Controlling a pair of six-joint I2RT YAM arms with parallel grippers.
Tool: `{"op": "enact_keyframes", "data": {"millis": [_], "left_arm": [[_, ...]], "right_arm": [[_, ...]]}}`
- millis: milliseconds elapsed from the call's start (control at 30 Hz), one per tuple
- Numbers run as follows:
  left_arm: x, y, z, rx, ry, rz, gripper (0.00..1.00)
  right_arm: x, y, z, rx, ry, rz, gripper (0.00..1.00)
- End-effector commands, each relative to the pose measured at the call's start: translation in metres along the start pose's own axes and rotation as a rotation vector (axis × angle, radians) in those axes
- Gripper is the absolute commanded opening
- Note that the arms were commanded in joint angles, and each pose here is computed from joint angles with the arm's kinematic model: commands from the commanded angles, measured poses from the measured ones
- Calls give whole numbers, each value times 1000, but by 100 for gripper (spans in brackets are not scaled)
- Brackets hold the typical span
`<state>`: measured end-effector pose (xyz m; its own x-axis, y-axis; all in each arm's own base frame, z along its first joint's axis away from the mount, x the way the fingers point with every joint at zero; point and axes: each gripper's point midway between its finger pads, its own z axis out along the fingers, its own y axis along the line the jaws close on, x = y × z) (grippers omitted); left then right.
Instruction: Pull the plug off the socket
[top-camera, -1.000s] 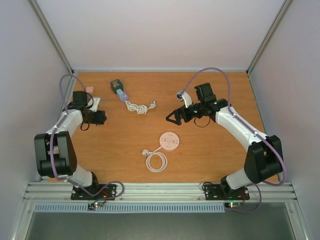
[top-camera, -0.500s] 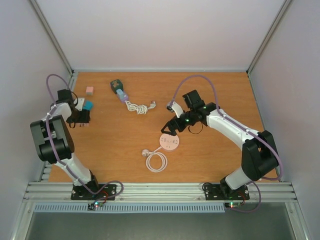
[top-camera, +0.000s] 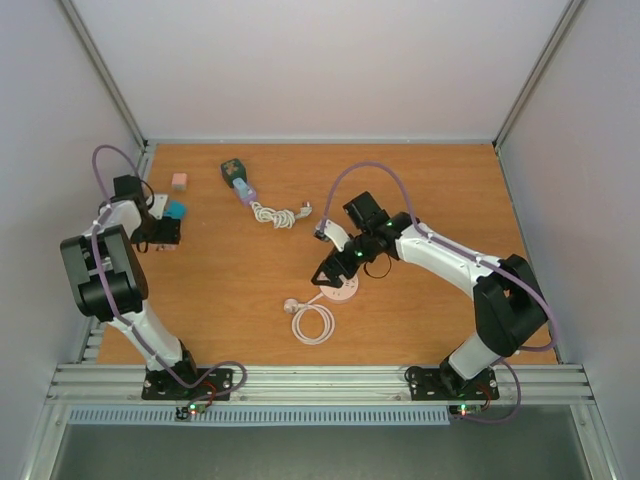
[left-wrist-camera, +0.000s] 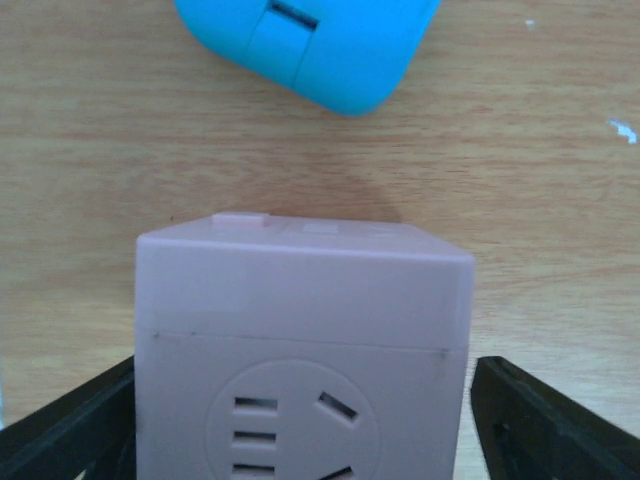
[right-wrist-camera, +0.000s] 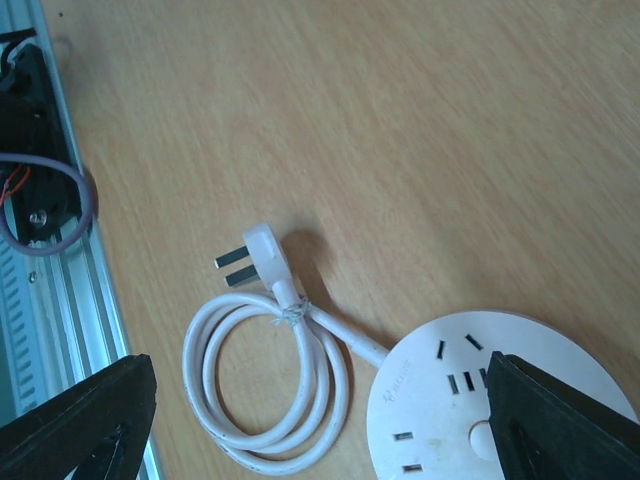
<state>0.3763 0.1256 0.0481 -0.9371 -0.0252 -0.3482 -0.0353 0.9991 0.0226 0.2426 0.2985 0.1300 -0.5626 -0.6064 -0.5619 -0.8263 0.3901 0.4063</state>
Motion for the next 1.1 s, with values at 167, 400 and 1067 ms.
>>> {"op": "enact_keyframes", "data": {"millis": [167,400,1067], "left_arm": [[-20,8,-24,-14,-51,23,100],[-49,-7,-61,62,-164,53,100],[-69,-42,-103,68,-292,202,100]], "right_arm": [[10,16,25,-3,59,-100,83],[22,24,50,3,123,-216,72],[69,-7,95,86,347,-533,54]]}}
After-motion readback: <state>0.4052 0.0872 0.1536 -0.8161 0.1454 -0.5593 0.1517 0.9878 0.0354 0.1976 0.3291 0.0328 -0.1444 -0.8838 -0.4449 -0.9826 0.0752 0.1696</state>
